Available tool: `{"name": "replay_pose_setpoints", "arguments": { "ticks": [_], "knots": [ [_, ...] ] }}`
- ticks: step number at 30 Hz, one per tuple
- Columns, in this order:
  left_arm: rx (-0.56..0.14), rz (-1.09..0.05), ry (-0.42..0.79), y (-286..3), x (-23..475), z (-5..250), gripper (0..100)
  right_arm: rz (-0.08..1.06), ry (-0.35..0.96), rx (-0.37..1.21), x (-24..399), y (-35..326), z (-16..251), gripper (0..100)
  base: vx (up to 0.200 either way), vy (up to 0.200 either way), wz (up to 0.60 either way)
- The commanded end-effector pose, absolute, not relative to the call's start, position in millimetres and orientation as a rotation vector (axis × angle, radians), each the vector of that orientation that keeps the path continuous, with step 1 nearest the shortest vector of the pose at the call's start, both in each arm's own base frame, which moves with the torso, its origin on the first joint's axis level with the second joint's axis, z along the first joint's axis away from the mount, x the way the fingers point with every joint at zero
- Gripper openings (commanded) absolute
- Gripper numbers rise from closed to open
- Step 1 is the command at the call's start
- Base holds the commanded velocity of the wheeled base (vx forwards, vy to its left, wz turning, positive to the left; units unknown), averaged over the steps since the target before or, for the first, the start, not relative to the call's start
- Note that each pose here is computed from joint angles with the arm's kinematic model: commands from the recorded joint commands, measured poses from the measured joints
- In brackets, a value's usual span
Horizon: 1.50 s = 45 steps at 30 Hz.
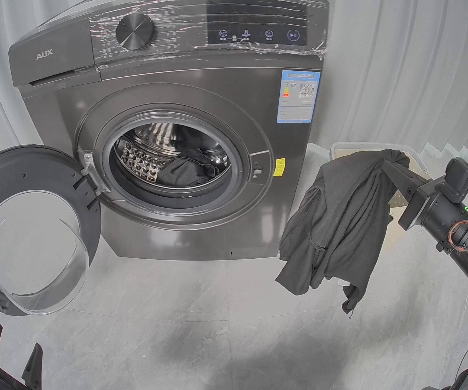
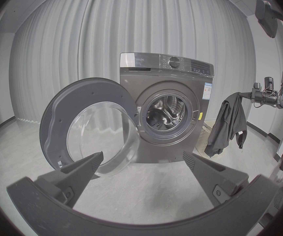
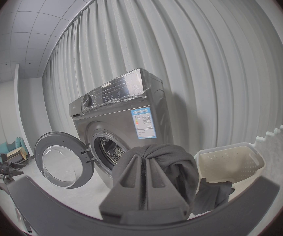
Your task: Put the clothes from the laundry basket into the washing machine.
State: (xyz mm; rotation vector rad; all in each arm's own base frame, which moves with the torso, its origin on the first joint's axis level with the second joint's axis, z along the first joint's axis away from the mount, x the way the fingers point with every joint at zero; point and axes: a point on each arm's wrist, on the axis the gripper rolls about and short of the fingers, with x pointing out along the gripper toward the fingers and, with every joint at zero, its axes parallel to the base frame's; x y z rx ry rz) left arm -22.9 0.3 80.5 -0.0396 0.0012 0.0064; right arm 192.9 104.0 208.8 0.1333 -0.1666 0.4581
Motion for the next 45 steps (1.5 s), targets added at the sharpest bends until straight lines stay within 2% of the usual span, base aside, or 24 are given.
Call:
{"name": "replay_pose_setpoints", "arguments": {
  "ticks": [1,4,16,25,31,45],
  "knots": [
    [-0.040,0.008,0.001,0.3,-22.9,76.1,100,0.459,-0.166,0.133,193.0,104.3,208.6,0,0.000,0.200,0.00],
    [-0.040,0.008,0.001,0.3,-22.9,76.1,100,0.459,-0.164,0.133,192.9,104.2,208.2,0,0.000,0.200,0.00],
    [-0.029,0.006,0.001,0.3,-22.9,76.1,100,0.462,-0.120,0.120,189.4,102.4,197.6,0,0.000,0.000,0.00],
    [-0.029,0.008,0.000,0.3,-22.9,75.7,100,0.481,-0.090,0.140,189.0,106.0,190.8,0,-0.200,0.000,0.00],
    [-0.028,0.008,0.000,0.3,-22.9,75.7,100,0.486,-0.091,0.140,196.2,111.3,192.0,0,0.000,0.000,0.00],
    [-0.023,0.012,0.000,0.4,-22.9,75.7,100,0.547,-0.084,0.145,203.8,134.9,192.0,0,0.000,0.171,0.00]
  ]
}}
